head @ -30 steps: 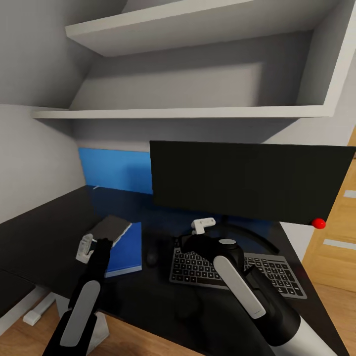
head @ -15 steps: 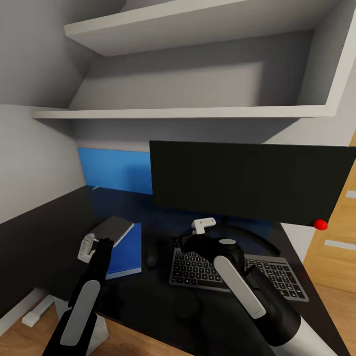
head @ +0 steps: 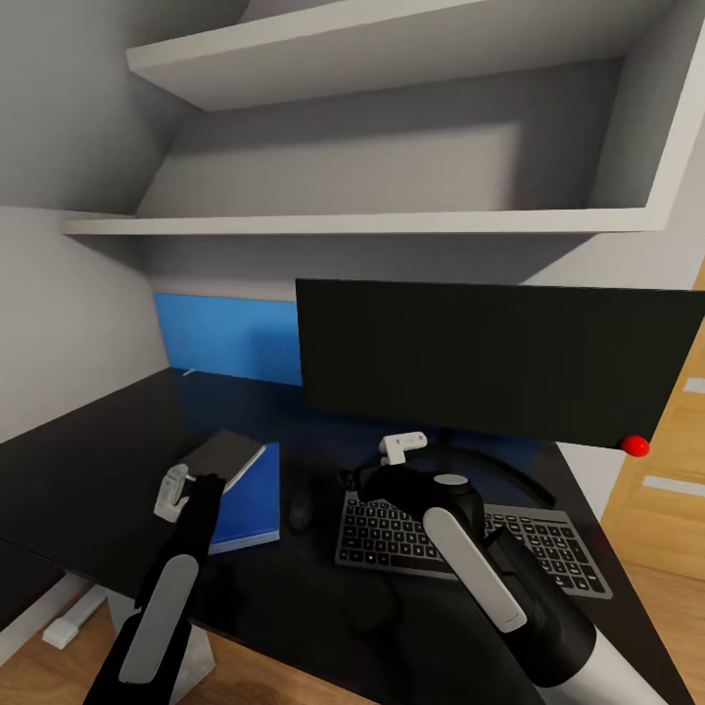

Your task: In the bedroom, organize the workspace by keeping the computer under the desk, ensuring the monitor is on the desk, placing the keyboard on the desk next to the monitor, placing the mouse on the desk next to the keyboard, moving the folder from the swivel chair onto the desk next to the mouse, stacking the notebook on top of the folder with the pen on top of the notebook, and positioning the swivel chair next to the desk.

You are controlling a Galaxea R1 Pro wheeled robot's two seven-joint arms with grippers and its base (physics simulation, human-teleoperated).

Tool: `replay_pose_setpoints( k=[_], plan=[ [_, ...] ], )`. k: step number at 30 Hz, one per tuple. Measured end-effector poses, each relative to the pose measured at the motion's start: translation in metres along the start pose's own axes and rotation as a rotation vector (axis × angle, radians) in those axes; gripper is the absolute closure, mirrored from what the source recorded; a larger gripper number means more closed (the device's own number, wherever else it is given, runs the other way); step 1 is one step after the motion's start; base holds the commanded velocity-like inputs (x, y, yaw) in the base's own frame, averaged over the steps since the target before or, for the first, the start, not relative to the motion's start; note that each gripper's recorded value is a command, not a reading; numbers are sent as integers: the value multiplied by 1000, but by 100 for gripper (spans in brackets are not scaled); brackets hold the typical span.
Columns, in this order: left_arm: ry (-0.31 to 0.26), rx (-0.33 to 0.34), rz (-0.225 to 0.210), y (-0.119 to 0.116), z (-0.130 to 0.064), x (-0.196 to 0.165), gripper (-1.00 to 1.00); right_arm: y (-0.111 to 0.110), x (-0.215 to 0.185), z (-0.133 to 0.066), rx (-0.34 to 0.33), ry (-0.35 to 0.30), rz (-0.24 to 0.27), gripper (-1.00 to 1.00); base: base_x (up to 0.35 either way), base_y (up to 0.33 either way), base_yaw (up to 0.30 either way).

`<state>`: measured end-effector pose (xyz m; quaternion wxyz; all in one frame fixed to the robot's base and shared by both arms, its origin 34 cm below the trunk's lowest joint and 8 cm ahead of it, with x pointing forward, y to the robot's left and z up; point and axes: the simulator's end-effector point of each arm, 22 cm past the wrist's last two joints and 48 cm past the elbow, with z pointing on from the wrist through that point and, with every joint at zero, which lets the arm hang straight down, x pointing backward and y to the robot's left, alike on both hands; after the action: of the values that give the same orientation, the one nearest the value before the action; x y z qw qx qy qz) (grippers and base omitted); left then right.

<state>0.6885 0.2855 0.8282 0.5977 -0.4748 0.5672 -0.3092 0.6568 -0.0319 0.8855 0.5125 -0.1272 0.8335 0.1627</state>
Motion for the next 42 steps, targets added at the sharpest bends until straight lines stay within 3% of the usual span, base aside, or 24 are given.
replay_pose_setpoints(
  k=[11,19,42],
  plan=[
    [44,-27,-26,11,6,5,100,-1,0,0,0,-2,2,-100,0,0,0],
    [43,-53,-42,16,6,5,100,-1,0,0,0,-1,1,-100,34,0,0],
    [54,-78,-37,10,14,4,100,0,0,0,-1,0,1,-100,11,0,0]
  ],
)
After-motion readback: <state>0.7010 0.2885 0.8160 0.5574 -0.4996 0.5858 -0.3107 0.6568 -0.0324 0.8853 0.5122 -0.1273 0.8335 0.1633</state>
